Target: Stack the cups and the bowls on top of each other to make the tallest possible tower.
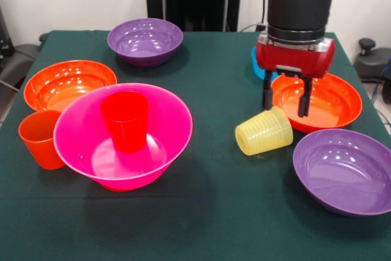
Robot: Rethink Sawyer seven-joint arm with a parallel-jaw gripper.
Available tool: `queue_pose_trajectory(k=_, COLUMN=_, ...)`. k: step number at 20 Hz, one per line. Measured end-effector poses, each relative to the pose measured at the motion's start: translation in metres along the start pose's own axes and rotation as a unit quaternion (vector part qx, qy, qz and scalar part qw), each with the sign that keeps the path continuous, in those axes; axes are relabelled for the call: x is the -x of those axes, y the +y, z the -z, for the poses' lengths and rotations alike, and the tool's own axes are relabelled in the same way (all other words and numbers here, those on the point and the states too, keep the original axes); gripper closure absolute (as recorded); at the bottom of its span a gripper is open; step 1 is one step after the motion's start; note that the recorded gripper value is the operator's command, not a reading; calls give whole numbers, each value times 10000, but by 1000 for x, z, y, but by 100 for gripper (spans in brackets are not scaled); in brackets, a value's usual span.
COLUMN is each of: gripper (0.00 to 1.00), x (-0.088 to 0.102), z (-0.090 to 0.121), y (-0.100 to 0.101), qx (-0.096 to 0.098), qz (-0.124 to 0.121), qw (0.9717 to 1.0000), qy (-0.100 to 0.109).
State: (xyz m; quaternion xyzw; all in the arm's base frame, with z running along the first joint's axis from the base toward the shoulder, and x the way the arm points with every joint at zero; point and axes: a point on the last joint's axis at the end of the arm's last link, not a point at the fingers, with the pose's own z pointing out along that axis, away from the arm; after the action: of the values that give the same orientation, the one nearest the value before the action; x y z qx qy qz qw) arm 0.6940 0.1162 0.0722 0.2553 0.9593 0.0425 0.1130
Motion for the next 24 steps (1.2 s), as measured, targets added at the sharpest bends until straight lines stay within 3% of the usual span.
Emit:
queue_pose_trajectory(k=4, gripper=0, x=-10, z=-8, y=5, qx=-120, qz=134, qw=9998, qy=-26)
queue_pose_trajectory(k=9, gripper=0, x=-26, z=-20, y=-6, qx=-626, qz=607, qw=9959, qy=-228)
queue_pose_trajectory(k=10, gripper=0, x=-32, z=-24, y=-12, qx=-870, qz=831, qw=9922, qy=-334)
queue_pose_trajectory(k=12, gripper=0, x=-36, z=-25, y=-15, qx=-1014, qz=957, qw=9894, qy=-394)
queue_pose_trajectory(k=13, gripper=0, x=-40, z=-27, y=-18, qx=-1169, qz=1089, qw=9861, qy=-461)
queue_pose_trajectory(k=15, gripper=0, x=-44, z=-28, y=-20, qx=-1311, qz=1202, qw=9827, qy=-521)
queue_pose_trajectory(k=21, gripper=0, x=-54, z=-30, y=-22, qx=-1738, qz=1594, qw=9689, qy=-747)
queue_pose_trajectory(k=24, gripper=0, x=-55, z=-34, y=-21, qx=-1795, qz=1613, qw=9673, qy=-781)
